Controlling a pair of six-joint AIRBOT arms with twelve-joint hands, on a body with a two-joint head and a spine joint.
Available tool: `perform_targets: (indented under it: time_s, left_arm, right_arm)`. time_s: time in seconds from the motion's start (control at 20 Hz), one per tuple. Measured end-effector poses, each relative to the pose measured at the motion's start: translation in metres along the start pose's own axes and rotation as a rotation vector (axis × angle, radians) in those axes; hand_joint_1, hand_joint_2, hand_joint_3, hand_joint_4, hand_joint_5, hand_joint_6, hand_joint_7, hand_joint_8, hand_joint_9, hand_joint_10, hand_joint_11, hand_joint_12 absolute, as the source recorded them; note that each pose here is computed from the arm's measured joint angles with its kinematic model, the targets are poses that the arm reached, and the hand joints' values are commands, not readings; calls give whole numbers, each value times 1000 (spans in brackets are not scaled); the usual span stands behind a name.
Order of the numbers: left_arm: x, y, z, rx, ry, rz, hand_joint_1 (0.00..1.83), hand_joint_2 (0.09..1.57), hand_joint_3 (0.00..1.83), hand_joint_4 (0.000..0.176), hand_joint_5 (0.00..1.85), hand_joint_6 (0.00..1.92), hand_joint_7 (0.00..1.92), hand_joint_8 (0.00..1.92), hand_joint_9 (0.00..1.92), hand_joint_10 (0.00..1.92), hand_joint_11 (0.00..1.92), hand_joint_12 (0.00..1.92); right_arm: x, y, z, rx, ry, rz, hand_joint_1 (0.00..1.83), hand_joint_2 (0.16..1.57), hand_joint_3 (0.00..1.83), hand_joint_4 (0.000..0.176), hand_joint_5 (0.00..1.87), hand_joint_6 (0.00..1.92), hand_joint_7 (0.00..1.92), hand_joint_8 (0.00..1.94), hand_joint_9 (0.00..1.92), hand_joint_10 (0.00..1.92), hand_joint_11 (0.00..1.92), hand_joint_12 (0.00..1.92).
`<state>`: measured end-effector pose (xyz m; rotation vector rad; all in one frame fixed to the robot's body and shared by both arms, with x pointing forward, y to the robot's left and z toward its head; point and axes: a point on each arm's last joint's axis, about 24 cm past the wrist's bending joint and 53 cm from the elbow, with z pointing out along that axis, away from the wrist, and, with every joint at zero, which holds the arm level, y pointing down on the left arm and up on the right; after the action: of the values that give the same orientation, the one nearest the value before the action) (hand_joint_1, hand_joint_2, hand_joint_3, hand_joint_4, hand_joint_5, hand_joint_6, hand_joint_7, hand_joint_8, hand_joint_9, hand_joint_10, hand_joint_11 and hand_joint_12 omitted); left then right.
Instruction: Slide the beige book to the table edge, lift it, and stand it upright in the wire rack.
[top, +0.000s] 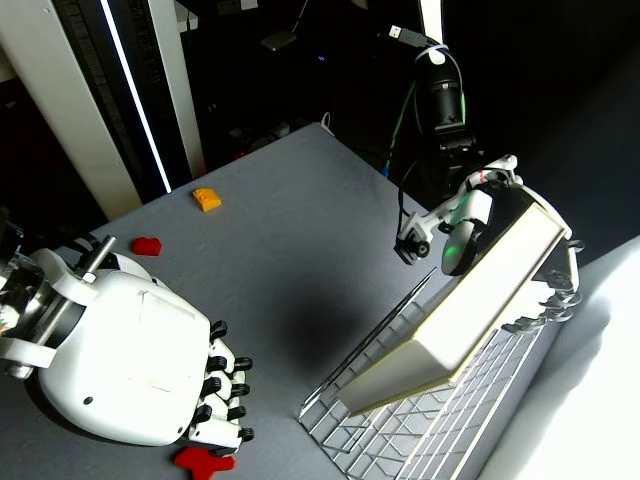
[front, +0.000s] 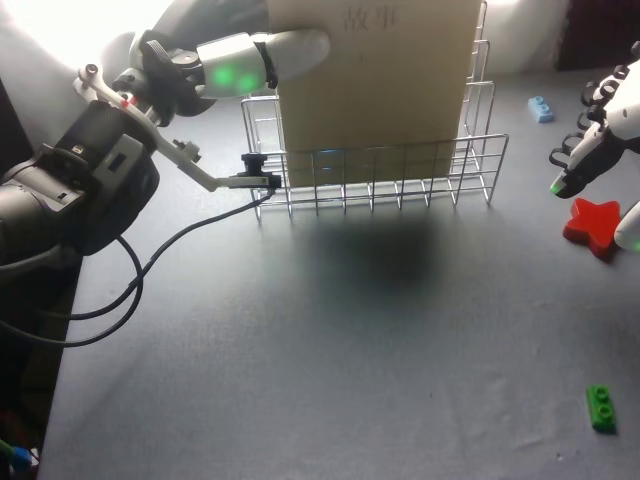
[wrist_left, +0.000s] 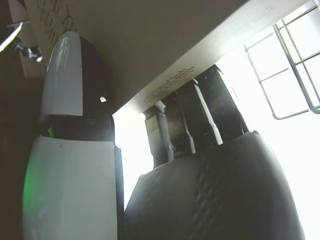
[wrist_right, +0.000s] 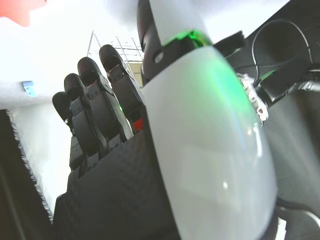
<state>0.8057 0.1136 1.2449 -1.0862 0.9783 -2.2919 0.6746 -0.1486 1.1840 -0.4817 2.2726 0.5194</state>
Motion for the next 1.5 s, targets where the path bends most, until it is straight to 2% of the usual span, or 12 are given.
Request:
perform_targets:
  time_s: [0.15, 0.4, 0.85, 1.0, 1.15, 1.2, 1.25, 1.3, 1.35, 1.4, 1.45, 1.5]
  left_arm:
    - [-3, 3, -2, -3, -4, 1, 1468, 1241, 0, 0, 695, 1323, 484, 1463, 621, 1442, 720, 1587]
    - [-3, 13, -4, -16, -6, -14, 1472, 1230, 0, 0, 718, 1311, 523, 1406, 685, 1359, 680, 1632]
    - [-4, 14, -5, -19, -7, -17, 1472, 1230, 0, 0, 700, 1316, 535, 1426, 685, 1357, 681, 1632]
    - [-4, 14, -5, -20, -7, -19, 1476, 1210, 0, 0, 755, 1238, 547, 1465, 735, 1330, 763, 1600]
    - [-4, 14, -5, -20, -7, -21, 1481, 1195, 0, 0, 697, 1307, 701, 1327, 780, 1260, 713, 1660]
    - [-3, 15, -5, -20, -7, -24, 1238, 1215, 0, 0, 781, 1340, 757, 1255, 693, 831, 538, 1238]
    - [-4, 16, -6, -23, -7, -23, 1201, 1197, 0, 0, 835, 1302, 795, 1192, 776, 537, 555, 1050]
    - [-4, 17, -7, -25, -6, -28, 1196, 1189, 0, 0, 852, 1284, 809, 1168, 843, 361, 571, 983]
    - [-4, 18, -8, -29, -6, -25, 1144, 1182, 0, 0, 840, 1207, 746, 571, 835, 266, 521, 971]
    - [-4, 19, -8, -31, -7, -24, 1169, 1110, 0, 0, 717, 581, 781, 277, 820, 190, 456, 976]
    - [-5, 19, -8, -31, -8, -25, 1140, 1096, 0, 0, 741, 268, 796, 116, 792, 126, 402, 1003]
    - [-5, 17, -8, -28, -7, -27, 1132, 1095, 0, 0, 782, 122, 816, 44, 796, 88, 386, 1010]
  right_arm:
    - [0, 0, 0, 0, 0, 0, 246, 1199, 1, 0, 316, 0, 353, 2, 345, 3, 0, 872]
    - [0, 0, 0, 0, 0, 0, 264, 1189, 0, 0, 331, 5, 369, 4, 363, 6, 0, 916]
    - [0, -1, 0, 1, 0, 1, 263, 1197, 0, 0, 314, 1, 340, 1, 329, 1, 0, 864]
    - [0, -1, -1, 1, 0, 2, 282, 1191, 0, 0, 301, 0, 332, 0, 332, 2, 0, 866]
    - [0, -1, -1, 1, 0, 2, 248, 1197, 2, 0, 292, 1, 305, 0, 308, 1, 0, 826]
    - [0, -1, -1, 1, 0, 2, 236, 1202, 3, 0, 298, 3, 315, 4, 308, 1, 0, 831]
    - [0, -1, -1, 1, 0, 2, 250, 1200, 1, 0, 309, 5, 331, 6, 323, 5, 0, 852]
    - [0, -1, -1, 1, 0, 2, 253, 1199, 1, 0, 312, 5, 334, 6, 326, 5, 0, 856]
    - [0, -1, -1, 1, 0, 1, 235, 1202, 2, 0, 307, 2, 330, 4, 323, 4, 0, 862]
    - [0, -1, -1, 1, 0, 1, 231, 1206, 2, 0, 304, 1, 326, 1, 319, 1, 0, 848]
    - [0, -1, -1, 1, 0, 1, 257, 1203, 0, 0, 303, 0, 321, 0, 316, 0, 0, 839]
    - [0, -1, -1, 1, 0, 1, 263, 1203, 0, 0, 303, 0, 321, 0, 315, 0, 0, 837]
